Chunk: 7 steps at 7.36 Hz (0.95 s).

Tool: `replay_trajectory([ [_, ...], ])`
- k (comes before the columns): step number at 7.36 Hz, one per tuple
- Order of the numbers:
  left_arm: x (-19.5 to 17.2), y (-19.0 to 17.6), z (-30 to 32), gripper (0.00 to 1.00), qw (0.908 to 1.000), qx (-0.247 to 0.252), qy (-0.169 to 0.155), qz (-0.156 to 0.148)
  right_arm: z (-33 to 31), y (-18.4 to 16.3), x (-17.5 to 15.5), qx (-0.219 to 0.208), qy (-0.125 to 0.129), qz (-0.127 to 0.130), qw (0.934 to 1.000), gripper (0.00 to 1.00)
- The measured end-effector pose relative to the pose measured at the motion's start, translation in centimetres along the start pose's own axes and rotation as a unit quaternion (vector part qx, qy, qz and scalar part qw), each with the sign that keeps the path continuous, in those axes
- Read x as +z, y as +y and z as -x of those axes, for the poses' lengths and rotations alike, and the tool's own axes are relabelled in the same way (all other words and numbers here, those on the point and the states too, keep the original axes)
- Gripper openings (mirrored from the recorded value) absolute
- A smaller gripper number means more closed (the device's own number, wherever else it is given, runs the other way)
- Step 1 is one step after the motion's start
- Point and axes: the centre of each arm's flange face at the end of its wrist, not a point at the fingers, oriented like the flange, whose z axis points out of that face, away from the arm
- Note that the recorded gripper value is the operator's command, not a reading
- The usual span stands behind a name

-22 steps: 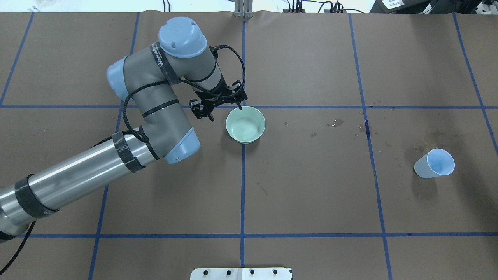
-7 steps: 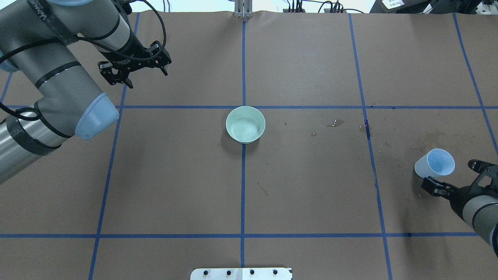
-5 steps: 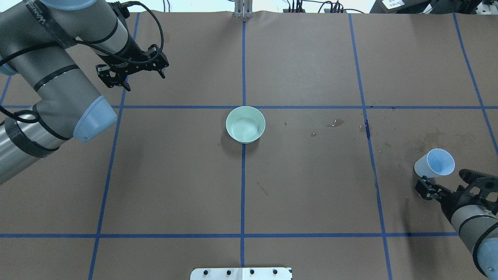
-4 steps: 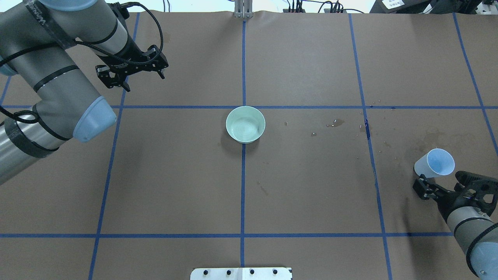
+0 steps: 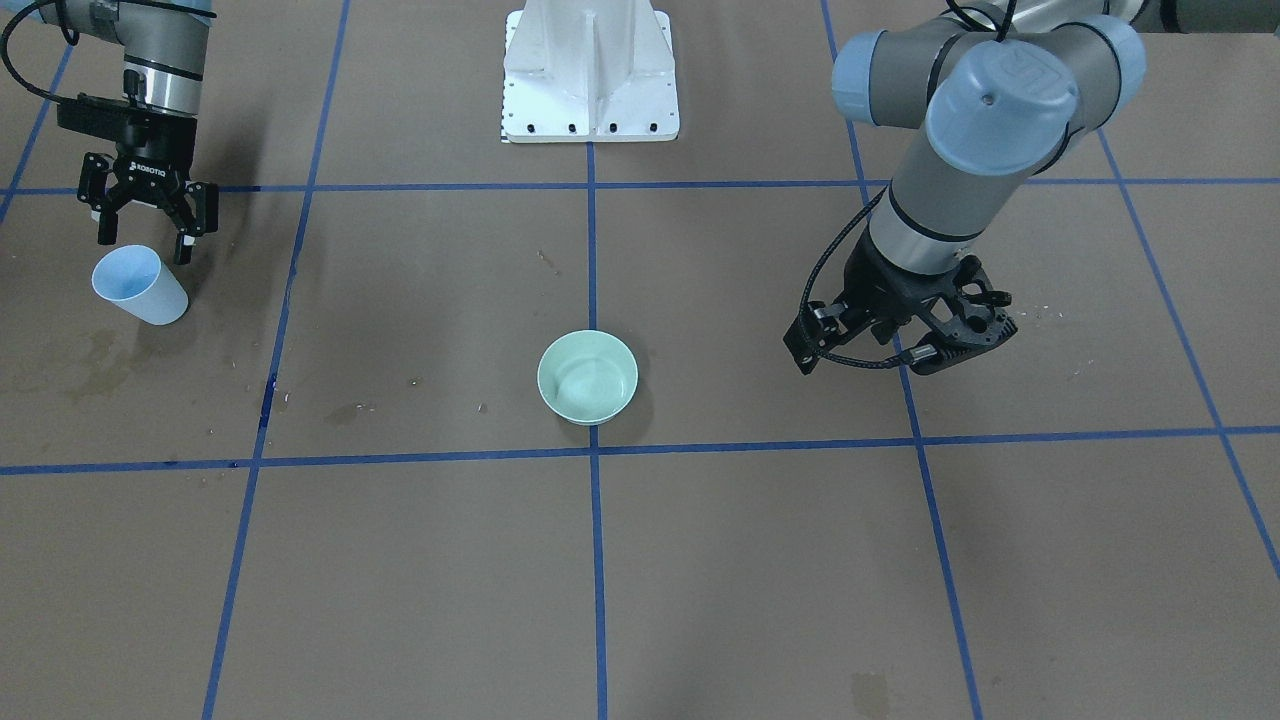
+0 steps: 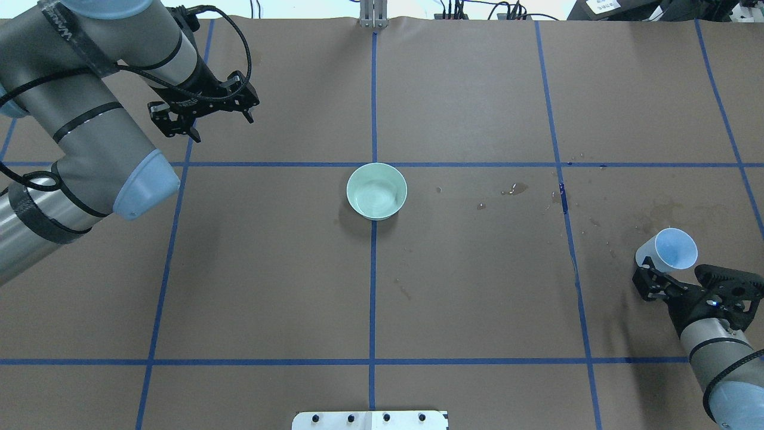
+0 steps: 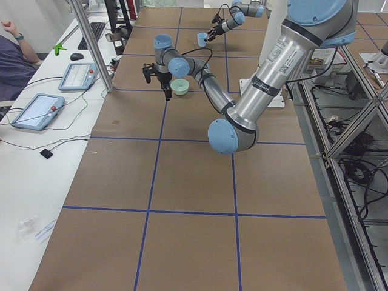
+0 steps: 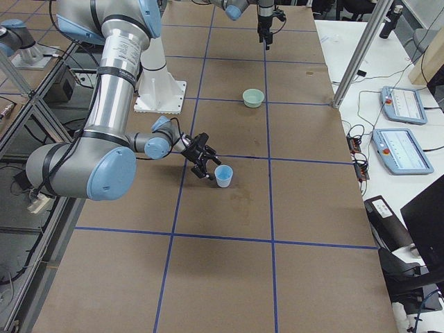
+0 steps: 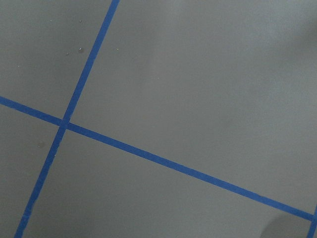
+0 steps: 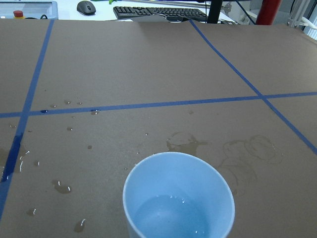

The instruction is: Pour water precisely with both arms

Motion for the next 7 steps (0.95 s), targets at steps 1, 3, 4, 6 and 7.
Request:
replay_trajectory([
  [1,0.0,0.1,0.0,1.00,1.0000,0.000,0.000,0.001,0.0,0.3,0.3,-0.005,0.000,-0.012,0.9999,0.98],
  [3,0.1,0.1,-0.1,1.00,1.0000,0.001,0.000,0.002,0.3,1.7,1.5,-0.014,-0.001,-0.033,0.9993,0.98],
  [4,0.2,0.2,0.0,1.00,1.0000,0.001,-0.001,0.002,0.3,2.4,1.9,-0.015,-0.002,-0.040,0.9991,0.98],
  [6,0.3,0.2,0.1,1.00,1.0000,0.000,-0.002,0.003,0.0,3.1,2.6,-0.020,0.000,-0.051,0.9985,0.98],
  [7,0.3,0.2,0.1,1.00,1.0000,0.000,-0.002,0.003,0.0,3.5,3.0,-0.022,0.000,-0.055,0.9982,0.98],
])
